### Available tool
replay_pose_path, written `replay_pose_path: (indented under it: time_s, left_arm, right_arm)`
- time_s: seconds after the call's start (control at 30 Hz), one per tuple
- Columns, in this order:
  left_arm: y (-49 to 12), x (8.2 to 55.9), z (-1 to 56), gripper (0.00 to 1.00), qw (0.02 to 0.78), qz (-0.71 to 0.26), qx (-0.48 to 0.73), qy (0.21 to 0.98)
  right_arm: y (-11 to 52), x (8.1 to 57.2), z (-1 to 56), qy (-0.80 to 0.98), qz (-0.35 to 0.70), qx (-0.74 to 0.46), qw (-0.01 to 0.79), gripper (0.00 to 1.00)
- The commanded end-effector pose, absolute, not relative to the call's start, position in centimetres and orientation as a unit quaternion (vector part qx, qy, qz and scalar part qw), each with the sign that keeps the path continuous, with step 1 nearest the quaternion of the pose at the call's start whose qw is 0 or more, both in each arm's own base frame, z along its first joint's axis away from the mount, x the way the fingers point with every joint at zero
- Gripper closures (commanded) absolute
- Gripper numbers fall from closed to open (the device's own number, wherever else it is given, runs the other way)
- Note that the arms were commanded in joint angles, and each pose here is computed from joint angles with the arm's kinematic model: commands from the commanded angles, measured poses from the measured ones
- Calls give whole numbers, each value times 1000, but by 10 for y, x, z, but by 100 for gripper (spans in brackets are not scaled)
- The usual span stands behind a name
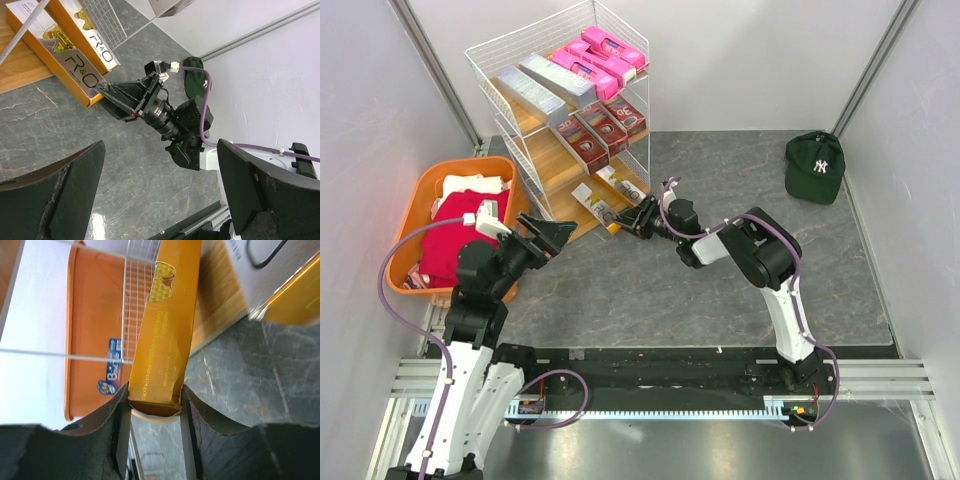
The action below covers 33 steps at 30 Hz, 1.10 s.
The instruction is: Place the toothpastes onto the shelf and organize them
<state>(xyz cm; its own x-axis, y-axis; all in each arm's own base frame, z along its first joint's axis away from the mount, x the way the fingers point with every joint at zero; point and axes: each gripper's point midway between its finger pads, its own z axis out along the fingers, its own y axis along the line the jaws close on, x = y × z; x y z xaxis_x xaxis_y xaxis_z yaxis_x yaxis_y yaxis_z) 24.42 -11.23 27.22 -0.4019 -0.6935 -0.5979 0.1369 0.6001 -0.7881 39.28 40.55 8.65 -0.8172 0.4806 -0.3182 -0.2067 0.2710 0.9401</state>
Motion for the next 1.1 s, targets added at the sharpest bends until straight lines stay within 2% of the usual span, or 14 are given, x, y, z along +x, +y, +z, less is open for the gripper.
replay_pose_path:
  time_s: [0.0, 0.33, 0.53, 0.9, 0.93, 1.07]
  left_arm:
    - [-107, 243, 272, 0, 528, -386, -179, 735]
    - [-104, 240, 274, 0, 534, -378, -177, 736]
    - [-103, 239, 273, 1, 535, -375, -179, 736]
    - [-105, 240, 268, 1, 526, -376, -180, 741]
    - [-105, 240, 268, 1, 526, -376, -179, 741]
    - [-106, 239, 267, 1, 522, -379, -178, 743]
  right_arm:
    - [405, 423, 89, 723, 601, 137, 312, 86]
    - [389, 463, 57, 725, 579, 201, 315, 85]
    - [376, 481, 47, 734, 555, 226, 319, 80]
    - [372, 468, 36, 761, 528, 218, 307, 58]
    - [372, 465, 32, 767, 522, 217, 304, 52]
    - [367, 462, 32, 779, 504, 217, 304, 38]
